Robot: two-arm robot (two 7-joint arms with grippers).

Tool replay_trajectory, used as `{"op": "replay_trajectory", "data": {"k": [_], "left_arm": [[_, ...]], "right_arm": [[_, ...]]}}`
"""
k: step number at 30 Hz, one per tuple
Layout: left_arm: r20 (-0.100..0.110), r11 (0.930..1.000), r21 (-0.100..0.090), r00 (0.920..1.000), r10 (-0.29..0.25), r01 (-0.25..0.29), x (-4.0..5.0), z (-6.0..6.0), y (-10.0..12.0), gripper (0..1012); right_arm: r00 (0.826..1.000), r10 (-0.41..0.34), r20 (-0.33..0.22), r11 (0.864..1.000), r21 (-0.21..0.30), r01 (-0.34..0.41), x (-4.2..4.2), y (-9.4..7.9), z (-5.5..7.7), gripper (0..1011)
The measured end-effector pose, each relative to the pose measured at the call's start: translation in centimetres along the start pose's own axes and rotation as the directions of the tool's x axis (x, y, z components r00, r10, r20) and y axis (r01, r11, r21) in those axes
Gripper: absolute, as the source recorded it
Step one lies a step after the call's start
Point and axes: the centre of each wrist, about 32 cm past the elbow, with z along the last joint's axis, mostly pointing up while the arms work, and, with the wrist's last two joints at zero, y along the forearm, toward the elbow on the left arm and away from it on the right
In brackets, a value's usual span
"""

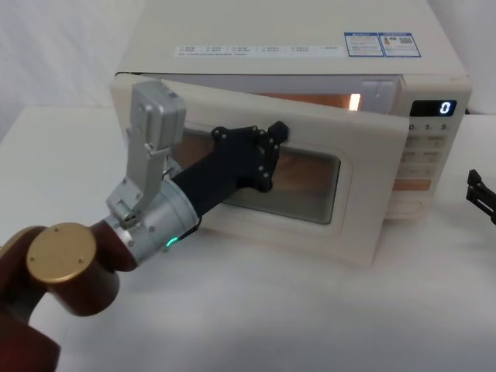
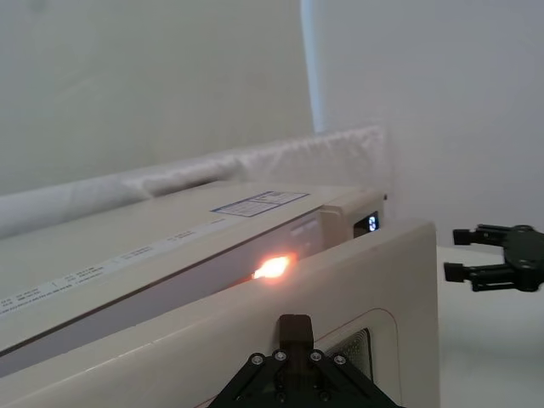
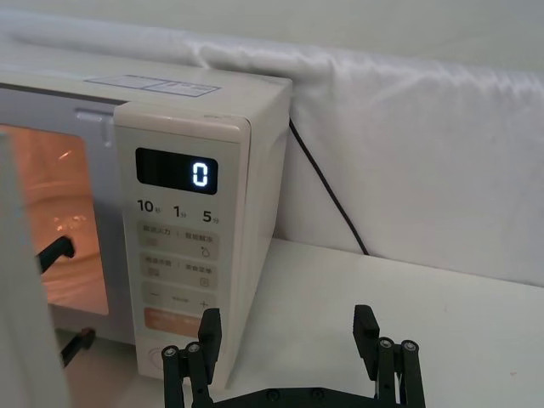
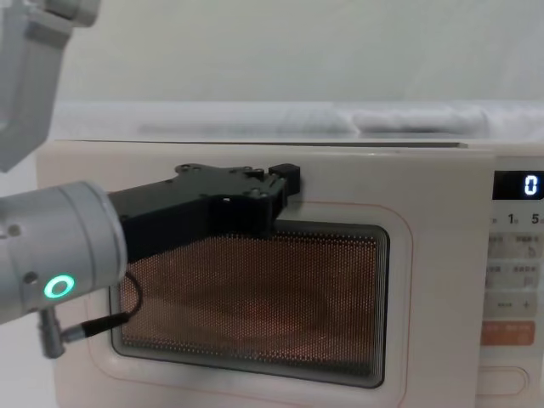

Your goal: Press the button to open the microwave door with one hand; close the microwave door with the other hand.

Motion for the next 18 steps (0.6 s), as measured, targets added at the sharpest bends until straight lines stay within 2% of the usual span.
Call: {"op": "replay_trajectory", "data": {"k": [10,18], "left_arm": [[-0.003,0.9982,0.002,0.9982,0.060,-0.060,-0.15,0.3,-1.4,0],[-0.015,0.9919,0.022,0.9920,0.126,-0.125,0.05,0.4,-1.8,0]], "right_arm": [[1.000,0.000,0.000,1.000,0.000,0.000,0.00,0.0,0.0,1002],[1.000,0.000,0.000,1.000,0.000,0.000,0.00,0.0,0.0,1002]]}}
